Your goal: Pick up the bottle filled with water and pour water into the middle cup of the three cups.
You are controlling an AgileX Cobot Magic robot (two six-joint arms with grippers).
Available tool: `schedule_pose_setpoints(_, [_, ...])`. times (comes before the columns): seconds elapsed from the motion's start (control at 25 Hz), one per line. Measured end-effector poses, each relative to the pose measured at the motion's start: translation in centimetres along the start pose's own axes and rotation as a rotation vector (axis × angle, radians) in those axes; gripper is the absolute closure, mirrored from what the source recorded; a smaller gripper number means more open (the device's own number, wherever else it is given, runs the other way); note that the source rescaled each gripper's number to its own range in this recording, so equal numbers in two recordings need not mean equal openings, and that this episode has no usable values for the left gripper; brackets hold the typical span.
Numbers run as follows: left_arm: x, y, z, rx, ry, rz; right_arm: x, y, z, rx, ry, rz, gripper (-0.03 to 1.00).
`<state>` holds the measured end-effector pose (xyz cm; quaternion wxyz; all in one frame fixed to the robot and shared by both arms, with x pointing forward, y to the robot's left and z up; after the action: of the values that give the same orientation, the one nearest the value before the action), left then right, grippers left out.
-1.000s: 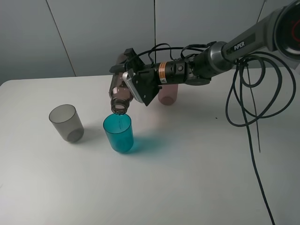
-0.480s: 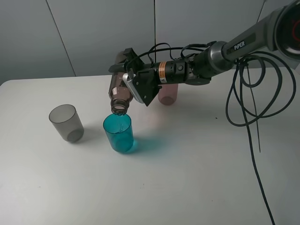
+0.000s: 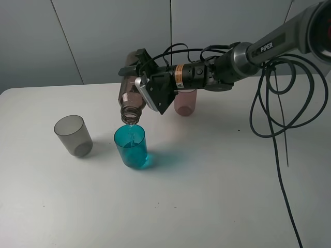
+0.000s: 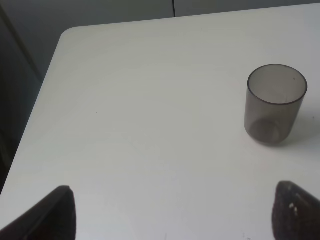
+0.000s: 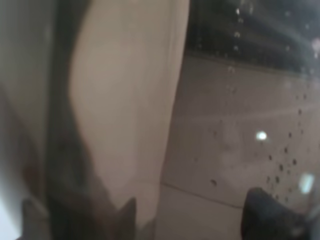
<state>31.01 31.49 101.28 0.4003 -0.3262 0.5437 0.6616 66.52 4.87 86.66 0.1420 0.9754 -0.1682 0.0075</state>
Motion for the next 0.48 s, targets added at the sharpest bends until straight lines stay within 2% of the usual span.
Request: schedule_pose_setpoints(0.48, [0.00,0.00,0.00,0.000,0.000,0.000,-0.08,0.10,-0.61,0.013,0.056,-0.003,0.95])
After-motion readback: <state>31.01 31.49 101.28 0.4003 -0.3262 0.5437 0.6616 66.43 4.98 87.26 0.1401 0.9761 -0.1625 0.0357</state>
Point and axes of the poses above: a point on each arm's last joint axis where the gripper is mounted, y pointing back along that axis away from the gripper, z along the wrist's bending axis when the last joint is at zero, x = y × z, the point moved 9 cm from there along -y, pointing out along that axis toward the gripper, and after that the axes turned 7 degrees about -y, right-handed, at the moved point
